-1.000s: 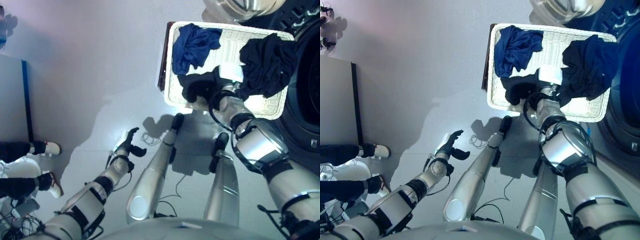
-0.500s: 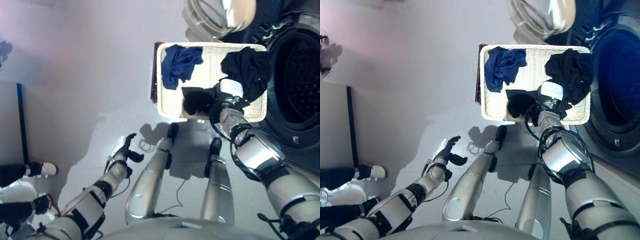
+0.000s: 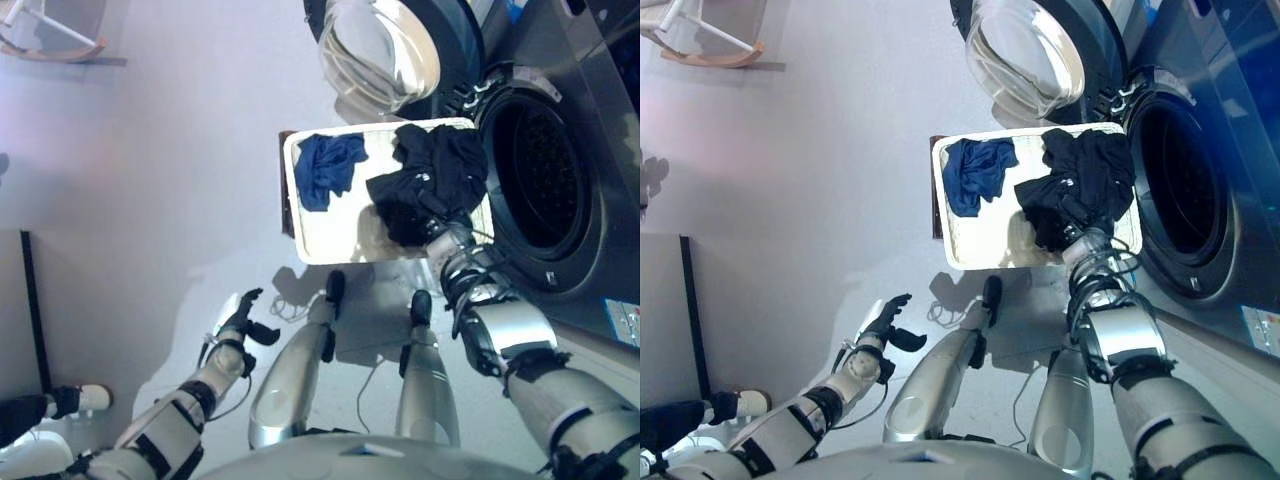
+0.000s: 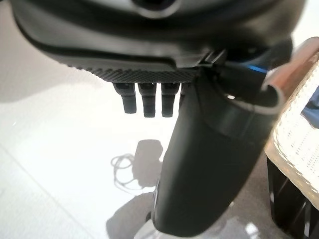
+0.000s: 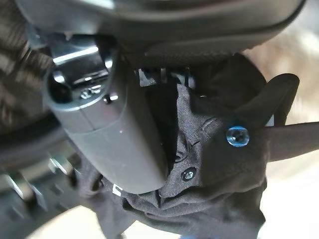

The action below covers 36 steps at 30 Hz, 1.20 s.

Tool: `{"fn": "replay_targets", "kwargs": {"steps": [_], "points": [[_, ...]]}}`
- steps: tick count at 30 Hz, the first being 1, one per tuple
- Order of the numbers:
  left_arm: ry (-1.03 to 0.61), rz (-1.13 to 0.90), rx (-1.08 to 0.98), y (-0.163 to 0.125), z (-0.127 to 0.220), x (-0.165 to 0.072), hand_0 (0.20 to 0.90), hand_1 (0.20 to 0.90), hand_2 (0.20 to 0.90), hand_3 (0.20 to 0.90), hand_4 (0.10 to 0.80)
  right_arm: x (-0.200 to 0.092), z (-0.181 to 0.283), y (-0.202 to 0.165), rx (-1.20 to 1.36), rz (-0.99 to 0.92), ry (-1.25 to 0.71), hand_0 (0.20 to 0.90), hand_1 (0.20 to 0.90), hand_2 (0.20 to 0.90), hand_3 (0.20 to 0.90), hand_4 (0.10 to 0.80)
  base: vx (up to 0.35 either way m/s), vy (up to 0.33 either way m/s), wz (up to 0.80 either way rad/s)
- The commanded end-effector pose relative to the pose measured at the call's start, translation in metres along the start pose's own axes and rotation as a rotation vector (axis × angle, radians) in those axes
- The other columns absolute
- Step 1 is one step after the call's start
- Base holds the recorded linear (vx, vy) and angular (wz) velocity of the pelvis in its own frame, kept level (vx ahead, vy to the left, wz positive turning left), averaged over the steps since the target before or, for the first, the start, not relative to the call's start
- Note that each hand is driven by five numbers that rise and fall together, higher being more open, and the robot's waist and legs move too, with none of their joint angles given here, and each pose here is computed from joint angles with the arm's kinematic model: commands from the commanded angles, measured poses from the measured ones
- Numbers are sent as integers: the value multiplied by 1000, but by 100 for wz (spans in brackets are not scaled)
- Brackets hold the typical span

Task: Pick up the clothes and place them into the washing machine

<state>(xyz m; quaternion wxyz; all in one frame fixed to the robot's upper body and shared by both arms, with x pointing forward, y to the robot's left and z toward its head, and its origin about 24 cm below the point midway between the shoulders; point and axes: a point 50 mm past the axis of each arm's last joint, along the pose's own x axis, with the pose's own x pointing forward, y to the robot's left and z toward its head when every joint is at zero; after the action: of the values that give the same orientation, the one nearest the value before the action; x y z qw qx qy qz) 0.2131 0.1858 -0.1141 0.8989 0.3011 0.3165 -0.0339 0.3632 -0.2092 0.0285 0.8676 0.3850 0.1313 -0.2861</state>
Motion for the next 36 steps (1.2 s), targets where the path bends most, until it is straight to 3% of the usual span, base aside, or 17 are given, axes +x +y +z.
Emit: {"fn": "replay_targets", "kwargs": {"steps": [1, 7, 12, 21, 26, 36], "points": [[140, -7, -19, -4, -40, -14, 900, 900, 900, 900, 800, -7, 10, 14, 247, 172, -89, 300, 300, 300, 300, 400, 57, 2, -3], [150, -47, -56, -14, -44, -19, 900, 900, 900, 900, 800, -19, 13, 11, 595, 259, -163, 300, 300, 300, 300, 400, 38, 1, 0], [134, -73, -66, -19, -41, -20, 900, 900, 900, 900, 800, -27, 23, 16, 679, 313, -236, 300, 300, 300, 300, 400, -14, 11, 0], [102, -66, -95, -21, -29, -16, 900, 900, 900, 900, 800, -31, 75, 52, 780, 371, -372, 300, 300, 300, 300, 400, -78, 71, -21], [49, -14, -80, -3, -14, -5, 900, 900, 900, 900, 800, -32, 119, 72, 838, 372, -454, 300, 300, 300, 300, 400, -77, 0, -34], [-38, 9, -54, 4, 9, 3, 900, 900, 900, 900, 800, -36, 207, 71, 919, 294, -584, 300, 300, 300, 300, 400, -5, 4, 5]]}}
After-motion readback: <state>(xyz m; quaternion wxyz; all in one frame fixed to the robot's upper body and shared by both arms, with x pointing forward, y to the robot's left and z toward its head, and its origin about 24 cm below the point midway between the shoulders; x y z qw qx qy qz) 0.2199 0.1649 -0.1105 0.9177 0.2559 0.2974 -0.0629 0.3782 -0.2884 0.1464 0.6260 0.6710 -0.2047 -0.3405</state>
